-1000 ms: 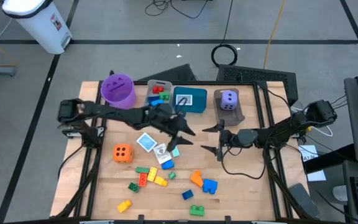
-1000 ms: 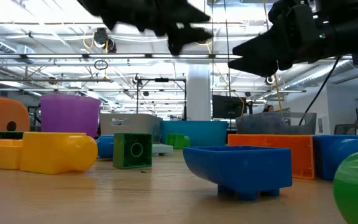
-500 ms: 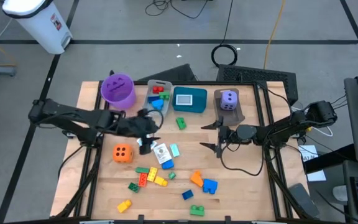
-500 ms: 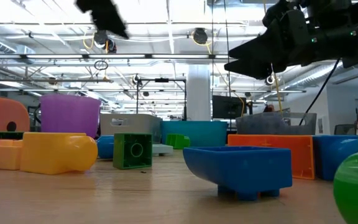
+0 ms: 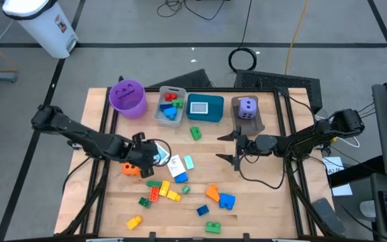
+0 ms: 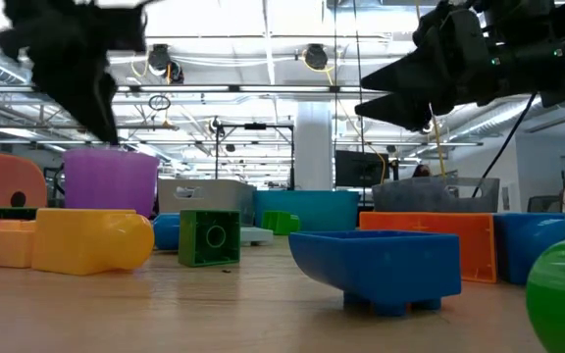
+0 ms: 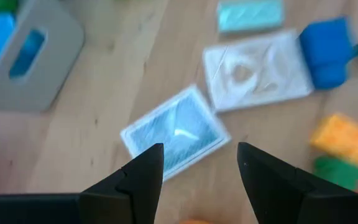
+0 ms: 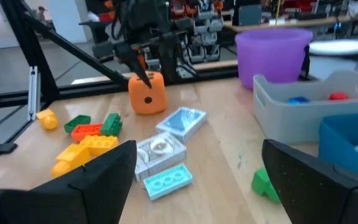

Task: Pick & Place Toys
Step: Put the dark green game piece into the gray bin

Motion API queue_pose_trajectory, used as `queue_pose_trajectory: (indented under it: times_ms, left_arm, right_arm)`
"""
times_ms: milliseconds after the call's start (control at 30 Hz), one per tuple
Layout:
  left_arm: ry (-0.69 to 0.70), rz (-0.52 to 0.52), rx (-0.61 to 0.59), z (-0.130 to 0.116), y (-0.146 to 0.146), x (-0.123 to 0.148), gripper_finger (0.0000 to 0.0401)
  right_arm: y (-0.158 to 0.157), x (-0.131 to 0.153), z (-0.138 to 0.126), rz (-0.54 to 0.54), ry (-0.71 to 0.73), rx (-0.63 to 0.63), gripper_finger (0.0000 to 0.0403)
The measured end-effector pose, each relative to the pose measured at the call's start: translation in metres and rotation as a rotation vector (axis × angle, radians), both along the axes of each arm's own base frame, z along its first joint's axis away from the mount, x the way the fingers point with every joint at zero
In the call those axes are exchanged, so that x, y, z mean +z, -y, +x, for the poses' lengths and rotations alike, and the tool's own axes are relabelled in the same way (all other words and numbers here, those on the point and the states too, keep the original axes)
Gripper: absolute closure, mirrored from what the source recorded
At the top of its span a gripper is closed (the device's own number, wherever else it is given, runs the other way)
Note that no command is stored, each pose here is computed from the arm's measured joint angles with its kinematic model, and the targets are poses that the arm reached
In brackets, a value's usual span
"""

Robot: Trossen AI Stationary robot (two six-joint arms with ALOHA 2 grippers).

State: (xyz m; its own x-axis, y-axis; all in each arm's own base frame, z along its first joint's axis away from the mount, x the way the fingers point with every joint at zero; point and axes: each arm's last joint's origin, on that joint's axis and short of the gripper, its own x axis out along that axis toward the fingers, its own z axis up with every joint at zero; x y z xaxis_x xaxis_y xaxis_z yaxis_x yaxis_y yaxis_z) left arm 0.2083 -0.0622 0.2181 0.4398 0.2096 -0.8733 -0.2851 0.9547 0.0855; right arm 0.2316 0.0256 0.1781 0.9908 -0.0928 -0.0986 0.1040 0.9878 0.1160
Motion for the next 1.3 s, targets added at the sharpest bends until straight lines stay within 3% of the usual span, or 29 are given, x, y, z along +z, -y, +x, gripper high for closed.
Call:
queue_pose_trajectory:
  times_ms: [167, 467, 633, 1000, 1300]
  left_arm:
    - [-0.021, -0.001, -0.067, -0.002, -0.005, -0.020, 0.0187]
    - [0.140, -0.231, -0.123, 0.015, -0.003, -0.014, 0.0187]
    - [0.164, -0.321, -0.187, 0.014, 0.018, -0.013, 0.0187]
    - [0.127, -0.267, -0.247, -0.002, 0.070, -0.029, 0.0188]
    - [-0.036, -0.180, -0.257, -0.007, 0.077, -0.054, 0.0187]
  right_arm:
    - [-0.004, -0.004, -0.001, 0.061, -0.035, 0.007, 0.0064]
    - [-0.026, -0.007, -0.005, 0.097, -0.067, 0.095, 0.0064]
    - [-0.034, -0.006, -0.007, 0.095, -0.057, 0.128, 0.0064]
    - [-0.037, -0.006, -0.009, 0.082, -0.059, 0.076, 0.0064]
    - [-0.037, -0.007, -0.009, 0.082, -0.059, 0.075, 0.0064]
